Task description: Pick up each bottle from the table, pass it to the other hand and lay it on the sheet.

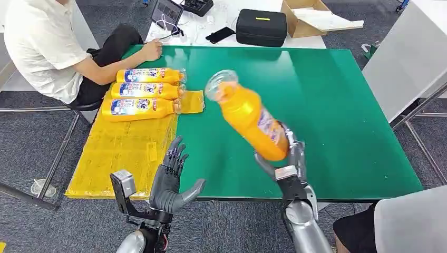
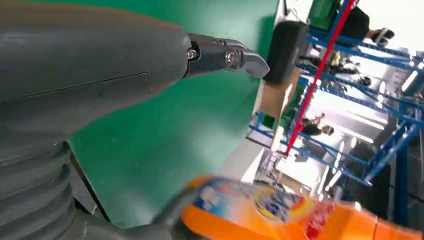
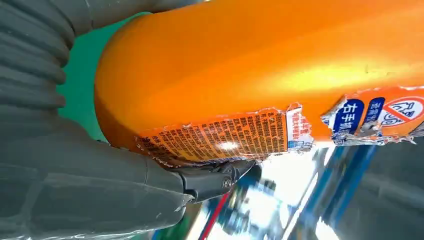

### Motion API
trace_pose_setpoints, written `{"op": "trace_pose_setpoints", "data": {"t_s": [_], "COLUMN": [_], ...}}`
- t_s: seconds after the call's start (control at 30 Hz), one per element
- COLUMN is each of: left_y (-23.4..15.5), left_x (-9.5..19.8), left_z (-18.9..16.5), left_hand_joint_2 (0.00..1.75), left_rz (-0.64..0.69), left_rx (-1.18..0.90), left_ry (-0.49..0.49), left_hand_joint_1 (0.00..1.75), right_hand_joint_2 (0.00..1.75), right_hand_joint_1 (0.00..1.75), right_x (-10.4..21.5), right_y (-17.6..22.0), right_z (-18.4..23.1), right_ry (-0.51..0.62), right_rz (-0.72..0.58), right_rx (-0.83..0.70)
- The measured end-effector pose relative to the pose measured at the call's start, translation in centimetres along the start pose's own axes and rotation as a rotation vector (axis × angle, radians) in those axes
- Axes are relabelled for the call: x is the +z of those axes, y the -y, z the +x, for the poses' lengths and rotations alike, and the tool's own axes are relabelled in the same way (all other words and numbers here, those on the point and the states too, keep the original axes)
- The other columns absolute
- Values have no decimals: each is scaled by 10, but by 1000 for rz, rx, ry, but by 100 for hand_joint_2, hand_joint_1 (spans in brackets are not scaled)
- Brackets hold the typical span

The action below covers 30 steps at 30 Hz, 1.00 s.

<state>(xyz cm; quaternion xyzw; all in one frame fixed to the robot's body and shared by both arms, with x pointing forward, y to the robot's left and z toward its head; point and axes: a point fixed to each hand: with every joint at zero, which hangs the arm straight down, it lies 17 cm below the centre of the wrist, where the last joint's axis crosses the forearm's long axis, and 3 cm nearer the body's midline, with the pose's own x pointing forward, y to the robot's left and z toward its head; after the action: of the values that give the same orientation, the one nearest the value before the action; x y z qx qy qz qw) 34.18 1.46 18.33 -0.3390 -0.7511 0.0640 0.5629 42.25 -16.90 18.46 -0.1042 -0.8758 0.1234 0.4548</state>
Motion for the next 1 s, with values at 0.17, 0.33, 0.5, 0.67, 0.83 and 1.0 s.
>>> {"op": "trace_pose_setpoints", "data": {"t_s": [0.17,0.33,0.5,0.67,0.83,1.0], "left_y": [8,10,11,12,25,40], "left_x": [-11,-14,-15,-17,-22,-25], "left_z": [12,16,19,21,26,26], "left_hand_joint_2": [175,175,175,175,175,175], "left_rz": [-17,-22,-24,-30,-93,-168], "left_rx": [15,18,19,33,163,211], "left_ry": [36,48,54,59,54,58], "left_hand_joint_1": [0,0,0,0,0,0], "right_hand_joint_2": [175,175,175,175,175,175], "right_hand_joint_1": [175,175,175,175,175,175], "right_x": [10,15,17,23,27,33], "right_y": [-47,-61,-66,-77,-88,-104], "right_z": [13,15,16,18,24,30], "right_ry": [15,12,12,11,14,17], "right_rz": [147,186,203,253,302,390], "right_rx": [-78,-93,-98,-135,-211,-315]}}
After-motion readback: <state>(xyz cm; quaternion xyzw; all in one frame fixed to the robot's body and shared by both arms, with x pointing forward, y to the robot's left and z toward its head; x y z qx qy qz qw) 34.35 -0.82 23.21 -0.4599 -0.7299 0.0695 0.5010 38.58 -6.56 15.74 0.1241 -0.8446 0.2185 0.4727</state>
